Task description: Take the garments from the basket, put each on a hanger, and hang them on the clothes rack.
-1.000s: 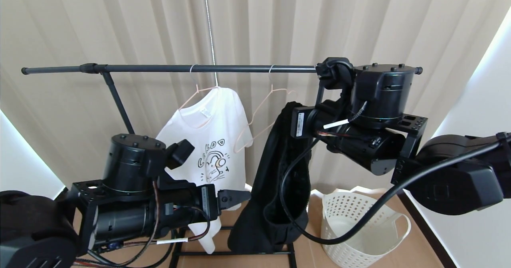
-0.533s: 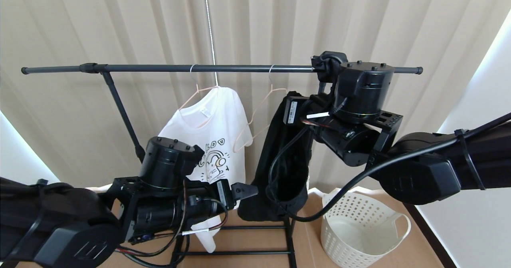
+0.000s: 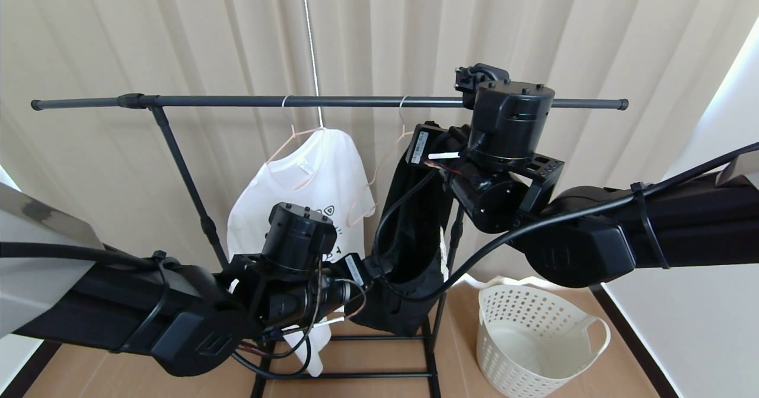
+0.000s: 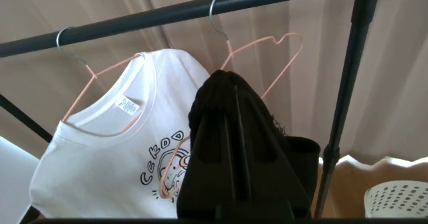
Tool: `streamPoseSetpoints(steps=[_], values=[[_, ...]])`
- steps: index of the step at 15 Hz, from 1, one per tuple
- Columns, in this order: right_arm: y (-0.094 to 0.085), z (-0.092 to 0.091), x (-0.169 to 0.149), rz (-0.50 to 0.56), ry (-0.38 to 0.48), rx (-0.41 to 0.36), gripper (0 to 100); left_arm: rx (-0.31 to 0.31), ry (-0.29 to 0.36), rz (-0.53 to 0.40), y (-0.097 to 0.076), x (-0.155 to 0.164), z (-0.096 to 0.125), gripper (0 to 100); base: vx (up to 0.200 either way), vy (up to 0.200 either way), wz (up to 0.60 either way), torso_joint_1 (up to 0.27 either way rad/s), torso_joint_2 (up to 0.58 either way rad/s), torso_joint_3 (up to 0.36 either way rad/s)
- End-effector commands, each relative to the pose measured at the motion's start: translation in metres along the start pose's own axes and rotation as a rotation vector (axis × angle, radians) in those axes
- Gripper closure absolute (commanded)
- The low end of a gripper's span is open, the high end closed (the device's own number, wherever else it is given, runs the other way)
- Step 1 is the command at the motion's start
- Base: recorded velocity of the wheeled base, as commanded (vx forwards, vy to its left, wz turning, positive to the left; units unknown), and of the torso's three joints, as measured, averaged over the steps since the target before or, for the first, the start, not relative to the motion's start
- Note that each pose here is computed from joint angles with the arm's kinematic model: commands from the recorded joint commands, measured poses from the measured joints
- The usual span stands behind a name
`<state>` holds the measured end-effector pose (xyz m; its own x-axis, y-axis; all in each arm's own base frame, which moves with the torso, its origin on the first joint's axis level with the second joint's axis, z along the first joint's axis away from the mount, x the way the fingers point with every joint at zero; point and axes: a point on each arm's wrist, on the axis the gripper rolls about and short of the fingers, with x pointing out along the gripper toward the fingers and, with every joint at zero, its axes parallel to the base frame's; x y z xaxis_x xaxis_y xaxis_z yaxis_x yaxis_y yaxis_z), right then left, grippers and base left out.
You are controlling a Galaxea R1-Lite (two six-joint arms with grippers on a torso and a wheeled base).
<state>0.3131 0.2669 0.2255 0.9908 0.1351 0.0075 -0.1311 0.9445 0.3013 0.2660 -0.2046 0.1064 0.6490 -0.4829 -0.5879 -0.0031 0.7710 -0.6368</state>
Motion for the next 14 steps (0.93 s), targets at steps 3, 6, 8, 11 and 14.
streamPoseSetpoints(steps=[3,6,8,11,14], values=[[0.004,0.003,-0.003,-0.012,-0.015,0.013,100,0.000,-0.035,0.042,0.002,0.015,-0.006,0,0.000,0.000,0.00,0.000,0.00,0.000],[0.011,0.012,-0.015,0.017,-0.024,0.030,100,0.003,-0.085,0.045,0.001,0.018,-0.004,0,0.000,0.000,0.00,0.000,0.00,0.000],[0.015,0.015,-0.021,0.032,-0.028,0.037,100,0.006,-0.083,0.048,0.001,0.022,-0.004,0,0.000,0.000,0.00,0.000,0.00,0.000],[0.015,0.015,-0.022,0.033,-0.025,0.035,100,0.009,-0.081,0.048,0.001,0.023,-0.005,0,0.000,0.000,0.00,0.000,0.00,0.000],[0.015,0.019,-0.024,0.029,-0.034,0.039,100,0.015,-0.080,0.055,0.002,0.024,-0.006,0,0.000,0.000,0.00,0.000,0.00,0.000]])
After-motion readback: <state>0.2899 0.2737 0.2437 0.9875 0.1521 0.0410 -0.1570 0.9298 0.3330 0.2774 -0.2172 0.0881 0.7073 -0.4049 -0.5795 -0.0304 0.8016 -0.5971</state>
